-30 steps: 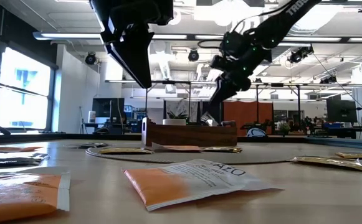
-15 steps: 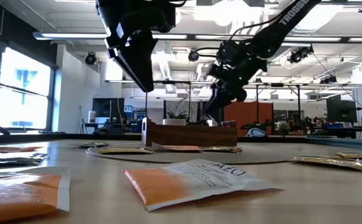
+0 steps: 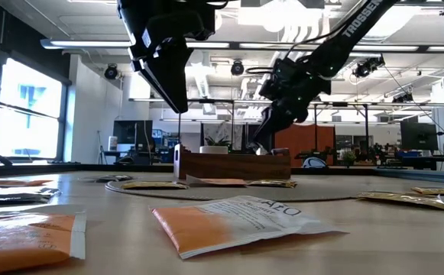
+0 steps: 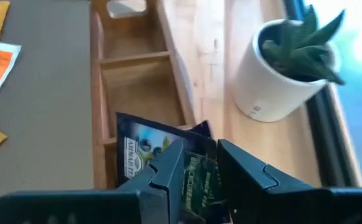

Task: Pick & Place Tea
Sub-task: Put the bottom purple tea bag into the right section of the wooden organizer

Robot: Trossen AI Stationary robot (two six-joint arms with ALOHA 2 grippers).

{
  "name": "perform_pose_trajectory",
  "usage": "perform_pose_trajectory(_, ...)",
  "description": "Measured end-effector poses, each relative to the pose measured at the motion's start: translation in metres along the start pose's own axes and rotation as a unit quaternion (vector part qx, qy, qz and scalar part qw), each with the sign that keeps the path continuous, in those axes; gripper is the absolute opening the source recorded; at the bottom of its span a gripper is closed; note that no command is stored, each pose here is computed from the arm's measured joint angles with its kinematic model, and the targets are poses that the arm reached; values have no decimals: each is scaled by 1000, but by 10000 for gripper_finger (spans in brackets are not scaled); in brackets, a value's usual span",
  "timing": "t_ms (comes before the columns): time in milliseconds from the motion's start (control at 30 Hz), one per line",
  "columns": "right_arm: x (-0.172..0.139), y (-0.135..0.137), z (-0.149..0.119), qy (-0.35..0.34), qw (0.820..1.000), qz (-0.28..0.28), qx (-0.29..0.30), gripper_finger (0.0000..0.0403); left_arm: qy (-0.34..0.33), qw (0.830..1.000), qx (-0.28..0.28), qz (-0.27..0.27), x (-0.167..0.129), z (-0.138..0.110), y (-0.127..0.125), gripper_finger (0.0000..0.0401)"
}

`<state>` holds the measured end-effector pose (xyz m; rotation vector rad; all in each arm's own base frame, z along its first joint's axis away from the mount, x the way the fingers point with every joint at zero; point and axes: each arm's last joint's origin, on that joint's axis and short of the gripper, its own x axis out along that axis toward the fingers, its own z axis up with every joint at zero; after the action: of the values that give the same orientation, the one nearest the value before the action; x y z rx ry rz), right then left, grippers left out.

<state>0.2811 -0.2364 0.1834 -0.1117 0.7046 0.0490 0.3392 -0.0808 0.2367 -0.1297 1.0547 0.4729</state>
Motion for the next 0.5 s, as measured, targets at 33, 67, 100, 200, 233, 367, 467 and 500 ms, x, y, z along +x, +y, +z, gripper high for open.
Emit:
perform_pose_trajectory(33, 3, 0, -1, 2, 1000, 0, -2, 94, 0, 1000, -2, 0, 0, 0, 0, 103)
perform_pose_trajectory(67, 6, 0, -2, 4, 1000, 0, -2, 94, 0, 1000, -5, 0, 0, 0, 0, 103)
perform_pose_trajectory(100, 8, 0, -4, 6, 1000, 2, -2, 94, 1, 1000, -7, 0, 0, 0, 0, 103)
perform_pose_trajectory(200, 14, -1, -7, 8, 1000, 0, -2, 94, 1, 1000, -9, 0, 0, 0, 0, 103)
perform_pose_trajectory(233, 15, -2, -8, 8, 1000, 0, -2, 94, 2, 1000, -8, 0, 0, 0, 0, 103)
perform_pose_trajectory(367, 15, -2, -8, 9, 1000, 1, -2, 94, 7, 1000, -7, -2, 0, -1, 0, 103)
perform_pose_trajectory(467, 15, -2, -8, 9, 1000, 1, -11, 92, 7, 1000, -7, -1, 0, -1, 0, 103)
perform_pose_trajectory(500, 15, -2, -8, 9, 1000, 1, -14, 88, 7, 1000, -7, -1, 0, -1, 0, 103)
